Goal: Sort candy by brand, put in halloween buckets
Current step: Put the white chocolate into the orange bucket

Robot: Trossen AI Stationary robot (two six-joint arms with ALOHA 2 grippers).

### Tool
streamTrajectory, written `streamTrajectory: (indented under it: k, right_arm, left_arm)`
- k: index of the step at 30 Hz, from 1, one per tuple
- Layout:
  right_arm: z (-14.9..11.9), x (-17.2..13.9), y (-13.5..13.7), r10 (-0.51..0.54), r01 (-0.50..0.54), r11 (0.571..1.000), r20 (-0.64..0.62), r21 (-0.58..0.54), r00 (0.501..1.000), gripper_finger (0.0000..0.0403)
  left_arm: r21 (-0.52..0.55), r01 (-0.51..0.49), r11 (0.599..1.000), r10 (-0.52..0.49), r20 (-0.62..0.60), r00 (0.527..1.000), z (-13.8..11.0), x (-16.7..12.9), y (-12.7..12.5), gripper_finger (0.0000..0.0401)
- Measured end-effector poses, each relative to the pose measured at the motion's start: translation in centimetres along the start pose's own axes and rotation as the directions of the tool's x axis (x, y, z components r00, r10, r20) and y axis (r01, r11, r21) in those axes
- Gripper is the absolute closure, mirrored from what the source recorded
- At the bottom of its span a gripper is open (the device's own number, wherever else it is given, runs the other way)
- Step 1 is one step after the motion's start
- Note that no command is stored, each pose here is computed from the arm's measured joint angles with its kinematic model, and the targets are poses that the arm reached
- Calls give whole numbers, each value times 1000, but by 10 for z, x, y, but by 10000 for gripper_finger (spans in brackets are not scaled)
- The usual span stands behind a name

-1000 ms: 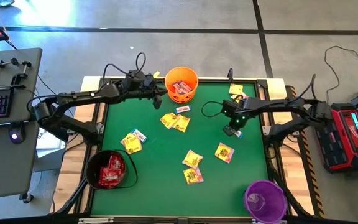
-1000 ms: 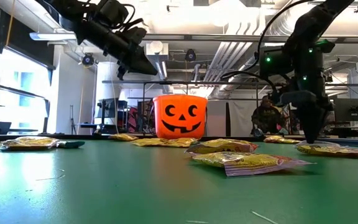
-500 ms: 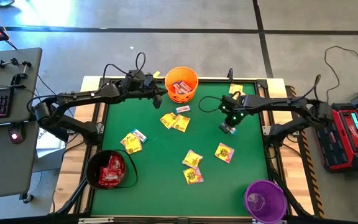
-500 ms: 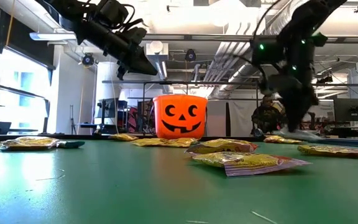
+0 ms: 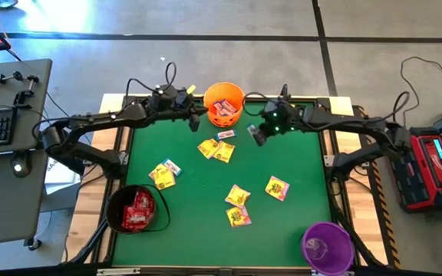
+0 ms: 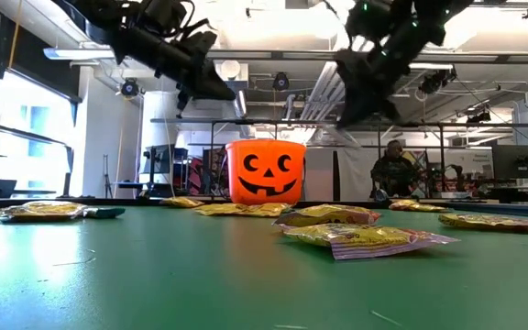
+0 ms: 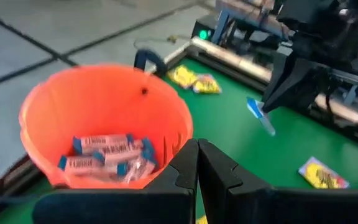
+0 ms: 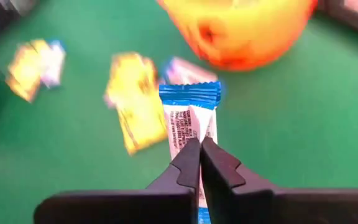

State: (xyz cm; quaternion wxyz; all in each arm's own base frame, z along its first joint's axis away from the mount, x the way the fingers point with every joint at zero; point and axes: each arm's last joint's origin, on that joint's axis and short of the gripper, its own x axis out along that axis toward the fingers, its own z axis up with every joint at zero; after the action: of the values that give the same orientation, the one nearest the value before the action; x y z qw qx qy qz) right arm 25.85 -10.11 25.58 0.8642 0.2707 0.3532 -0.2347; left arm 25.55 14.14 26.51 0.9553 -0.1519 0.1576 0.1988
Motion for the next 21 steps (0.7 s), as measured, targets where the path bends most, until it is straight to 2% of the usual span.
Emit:
streamTrajectory:
  k: [9, 15, 21]
  right_arm:
    - [48, 0, 23, -27, 32, 999, 277, -14, 961, 403]
    - [82, 24, 27, -79, 92, 995, 324, -24, 943, 403]
    - [122, 53, 16, -145, 147, 989, 302, 15, 942, 403]
  left_arm:
    - [38, -16, 999, 12, 102, 995, 13, -11, -2, 401]
    - [33, -60, 998, 55, 114, 992, 14, -12, -1, 401]
    - [31, -77, 997, 73, 118, 990, 14, -12, -1, 401]
